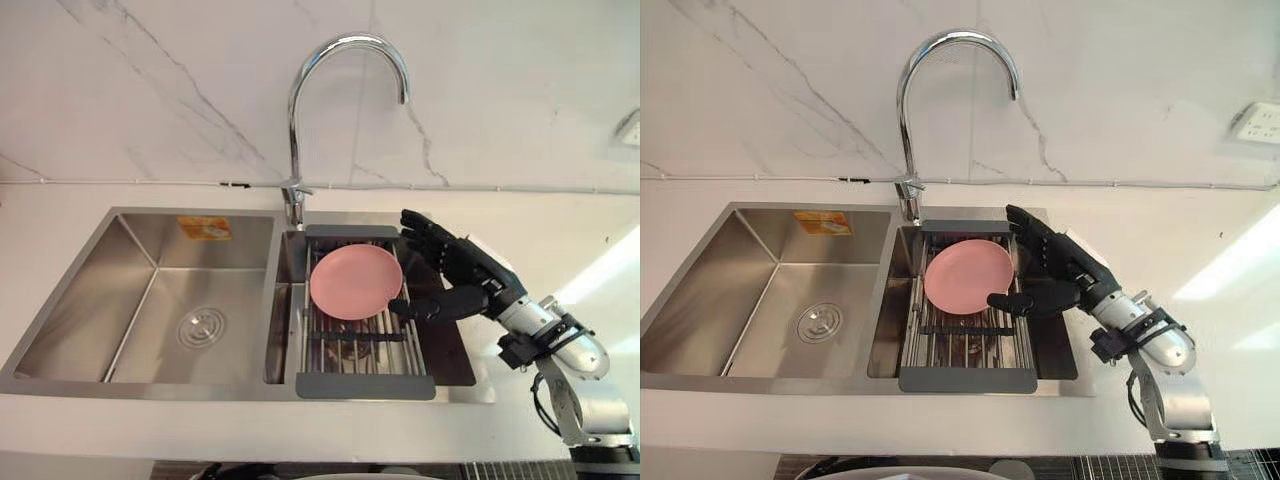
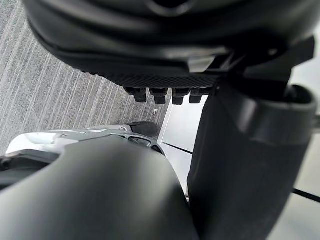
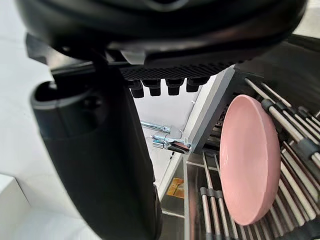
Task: Walk over to the sink, pick up the cup, carry it to the dishwasher, place the cup inside the dishwasher, then close the dishwasher door
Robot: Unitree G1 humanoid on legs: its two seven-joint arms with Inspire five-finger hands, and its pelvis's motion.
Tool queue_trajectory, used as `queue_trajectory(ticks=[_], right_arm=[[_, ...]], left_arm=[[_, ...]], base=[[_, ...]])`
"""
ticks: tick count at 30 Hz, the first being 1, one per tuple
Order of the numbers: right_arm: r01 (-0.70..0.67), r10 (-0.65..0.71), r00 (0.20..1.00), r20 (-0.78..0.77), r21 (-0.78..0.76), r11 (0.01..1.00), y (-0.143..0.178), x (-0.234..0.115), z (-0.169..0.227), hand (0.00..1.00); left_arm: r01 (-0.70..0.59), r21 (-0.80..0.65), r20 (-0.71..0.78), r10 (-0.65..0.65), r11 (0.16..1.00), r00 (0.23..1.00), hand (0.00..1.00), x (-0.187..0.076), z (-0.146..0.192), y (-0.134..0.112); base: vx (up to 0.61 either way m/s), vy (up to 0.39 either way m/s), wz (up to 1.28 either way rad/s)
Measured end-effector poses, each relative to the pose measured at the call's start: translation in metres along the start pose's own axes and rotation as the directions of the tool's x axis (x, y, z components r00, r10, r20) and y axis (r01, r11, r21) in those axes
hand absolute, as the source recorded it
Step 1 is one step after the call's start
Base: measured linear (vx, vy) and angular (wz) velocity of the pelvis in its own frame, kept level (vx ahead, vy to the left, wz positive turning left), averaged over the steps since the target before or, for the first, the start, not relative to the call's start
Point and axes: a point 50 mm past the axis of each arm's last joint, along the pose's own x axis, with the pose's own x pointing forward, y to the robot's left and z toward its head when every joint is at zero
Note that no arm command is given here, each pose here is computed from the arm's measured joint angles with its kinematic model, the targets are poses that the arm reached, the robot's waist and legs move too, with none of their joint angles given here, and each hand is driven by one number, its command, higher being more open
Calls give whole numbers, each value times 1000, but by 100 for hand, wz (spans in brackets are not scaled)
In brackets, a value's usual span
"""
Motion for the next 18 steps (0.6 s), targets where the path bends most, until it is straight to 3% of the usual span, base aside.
queue_trajectory(ticks=[8,18], right_arm=[[7,-15,999,-33,-217,976,-20,3,16,100],[-37,12,997,-73,-352,935,-10,7,12,100]], left_arm=[[-8,11,-6,8,1000,1000,100,-1,2,6],[-8,37,-12,9,999,1000,100,0,1,4]], base=[[0,2,0],[-10,11,-7]])
